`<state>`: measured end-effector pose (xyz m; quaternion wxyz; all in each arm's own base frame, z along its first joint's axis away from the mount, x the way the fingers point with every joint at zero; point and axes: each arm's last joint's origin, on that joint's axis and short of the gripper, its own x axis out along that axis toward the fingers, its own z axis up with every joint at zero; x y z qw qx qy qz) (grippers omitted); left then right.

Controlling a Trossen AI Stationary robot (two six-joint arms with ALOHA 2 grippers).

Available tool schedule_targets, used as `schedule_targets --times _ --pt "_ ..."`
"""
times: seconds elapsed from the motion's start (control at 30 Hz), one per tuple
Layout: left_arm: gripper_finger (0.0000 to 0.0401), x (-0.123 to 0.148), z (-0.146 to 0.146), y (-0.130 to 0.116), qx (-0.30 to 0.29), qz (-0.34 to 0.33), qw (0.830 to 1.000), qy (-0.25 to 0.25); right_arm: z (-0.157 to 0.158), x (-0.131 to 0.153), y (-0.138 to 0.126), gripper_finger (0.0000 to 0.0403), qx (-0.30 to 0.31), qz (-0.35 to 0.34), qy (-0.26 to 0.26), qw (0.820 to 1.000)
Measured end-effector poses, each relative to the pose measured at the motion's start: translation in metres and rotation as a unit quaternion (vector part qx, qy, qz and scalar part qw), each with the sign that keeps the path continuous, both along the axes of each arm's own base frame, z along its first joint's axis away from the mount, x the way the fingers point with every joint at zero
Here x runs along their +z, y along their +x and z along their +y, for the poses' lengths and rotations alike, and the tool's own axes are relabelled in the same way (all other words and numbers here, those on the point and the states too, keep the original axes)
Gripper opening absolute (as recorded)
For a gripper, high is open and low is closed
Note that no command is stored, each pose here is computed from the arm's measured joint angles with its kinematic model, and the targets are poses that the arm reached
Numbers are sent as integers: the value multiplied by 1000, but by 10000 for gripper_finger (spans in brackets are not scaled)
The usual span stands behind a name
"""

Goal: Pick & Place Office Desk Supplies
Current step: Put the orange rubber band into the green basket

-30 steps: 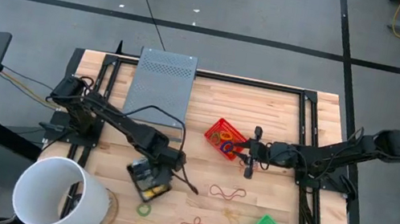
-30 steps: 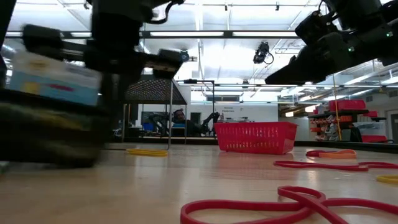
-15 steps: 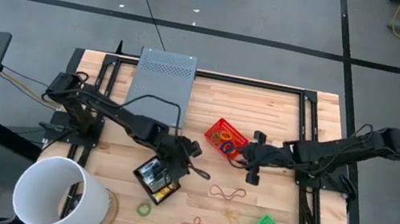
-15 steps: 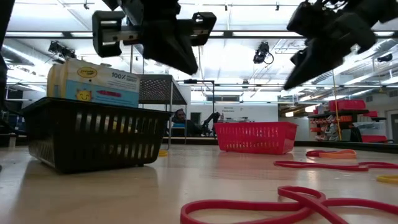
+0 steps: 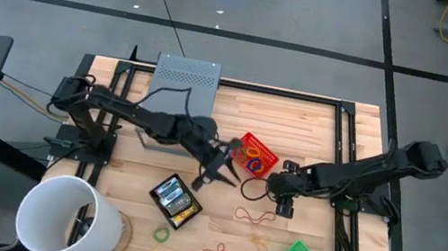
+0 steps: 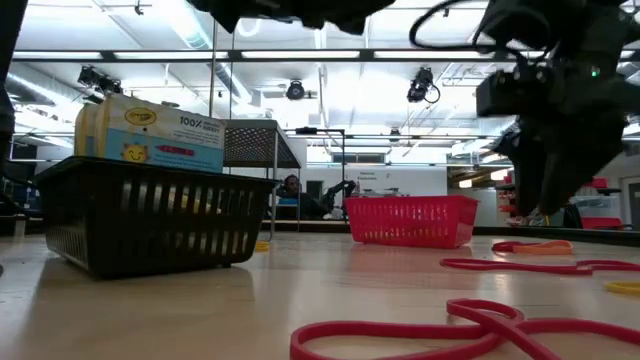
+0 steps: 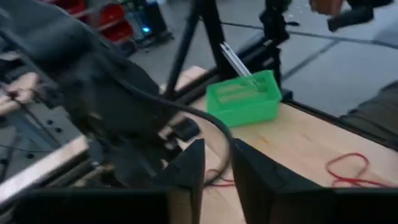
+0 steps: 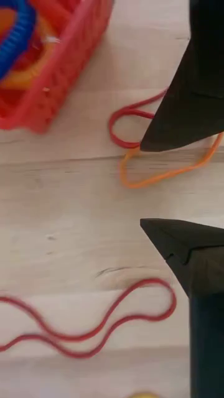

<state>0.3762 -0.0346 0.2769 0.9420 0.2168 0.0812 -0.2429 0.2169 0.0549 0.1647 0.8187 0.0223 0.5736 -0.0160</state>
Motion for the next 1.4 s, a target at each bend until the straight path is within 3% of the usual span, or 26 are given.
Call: schedule_targets --times 0.13,0.33,0.53,0.7,0.9,0.97,1.17,1.4 --pt "113 21 21 -2 24 -62 997 -33 3 -8 2 192 5 16 -1 1000" --pt "127 52 52 -4 40 -185 974 -124 3 -8 3 192 3 14 1 1000" --pt "127 56 66 -6 35 -194 968 -153 3 -8 3 192 0 13 2 1000" --pt "127 29 71 -16 72 -217 961 -157 3 -8 3 192 0 13 1 1000" --pt "127 -17 73 -59 150 -325 916 -182 3 -8 3 192 5 15 -1 1000" --pt "127 -26 72 -73 167 -337 908 -183 3 -8 3 192 7 17 3 1000" --pt "127 -48 73 -98 238 -271 921 -147 1 -9 -2 192 8 44 8 999" --pt "127 -56 73 -104 250 -214 938 -106 -5 -15 0 192 -5 63 4 998"
